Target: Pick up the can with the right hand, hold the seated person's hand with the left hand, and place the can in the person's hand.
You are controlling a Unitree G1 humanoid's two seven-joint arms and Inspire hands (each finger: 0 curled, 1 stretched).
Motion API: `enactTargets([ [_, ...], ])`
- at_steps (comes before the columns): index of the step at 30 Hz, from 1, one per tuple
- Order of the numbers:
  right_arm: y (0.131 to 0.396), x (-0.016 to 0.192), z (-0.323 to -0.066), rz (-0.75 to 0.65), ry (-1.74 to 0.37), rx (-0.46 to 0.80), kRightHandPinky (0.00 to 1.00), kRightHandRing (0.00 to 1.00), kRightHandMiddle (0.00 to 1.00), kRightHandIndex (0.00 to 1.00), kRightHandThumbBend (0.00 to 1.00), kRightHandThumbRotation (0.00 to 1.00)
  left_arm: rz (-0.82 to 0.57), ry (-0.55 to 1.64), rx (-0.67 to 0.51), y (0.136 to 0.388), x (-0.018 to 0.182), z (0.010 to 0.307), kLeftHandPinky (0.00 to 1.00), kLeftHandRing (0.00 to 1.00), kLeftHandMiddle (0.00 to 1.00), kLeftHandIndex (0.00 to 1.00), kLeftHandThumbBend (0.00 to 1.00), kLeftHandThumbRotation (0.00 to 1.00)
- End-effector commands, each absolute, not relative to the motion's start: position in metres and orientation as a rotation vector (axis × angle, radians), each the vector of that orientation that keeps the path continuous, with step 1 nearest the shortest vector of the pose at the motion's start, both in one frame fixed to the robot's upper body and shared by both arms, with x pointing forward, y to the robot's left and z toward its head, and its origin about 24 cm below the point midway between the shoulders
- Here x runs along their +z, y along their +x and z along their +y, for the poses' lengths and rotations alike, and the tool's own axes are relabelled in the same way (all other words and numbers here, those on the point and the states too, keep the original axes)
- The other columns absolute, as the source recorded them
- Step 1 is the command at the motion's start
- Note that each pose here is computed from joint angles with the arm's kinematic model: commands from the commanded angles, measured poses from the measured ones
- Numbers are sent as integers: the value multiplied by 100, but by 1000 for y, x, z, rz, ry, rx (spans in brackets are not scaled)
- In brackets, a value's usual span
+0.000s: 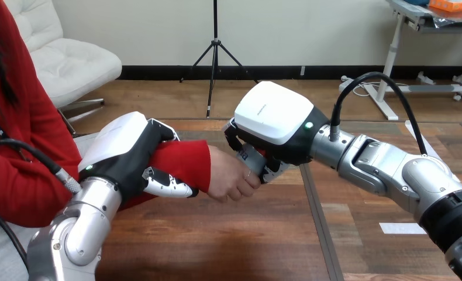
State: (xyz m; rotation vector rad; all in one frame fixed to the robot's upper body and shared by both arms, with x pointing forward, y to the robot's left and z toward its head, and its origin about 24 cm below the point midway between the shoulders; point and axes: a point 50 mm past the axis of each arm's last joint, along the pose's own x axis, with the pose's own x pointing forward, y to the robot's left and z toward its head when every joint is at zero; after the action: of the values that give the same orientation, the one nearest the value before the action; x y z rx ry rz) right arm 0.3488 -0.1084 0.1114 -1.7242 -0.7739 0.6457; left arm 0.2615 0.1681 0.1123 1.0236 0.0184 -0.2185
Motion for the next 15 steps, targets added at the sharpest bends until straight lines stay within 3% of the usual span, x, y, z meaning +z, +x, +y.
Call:
enactTargets([
  [1, 354, 185, -79, -1024, -1623, 482, 27, 34, 40, 39, 64, 0, -426, 953, -142, 275, 195, 136, 20, 27, 36, 39, 67, 0],
  [15, 355, 182, -87, -949, -1590, 511, 27, 34, 40, 40, 59, 0, -408, 953, -149, 274, 192, 136, 20, 27, 36, 39, 66, 0],
])
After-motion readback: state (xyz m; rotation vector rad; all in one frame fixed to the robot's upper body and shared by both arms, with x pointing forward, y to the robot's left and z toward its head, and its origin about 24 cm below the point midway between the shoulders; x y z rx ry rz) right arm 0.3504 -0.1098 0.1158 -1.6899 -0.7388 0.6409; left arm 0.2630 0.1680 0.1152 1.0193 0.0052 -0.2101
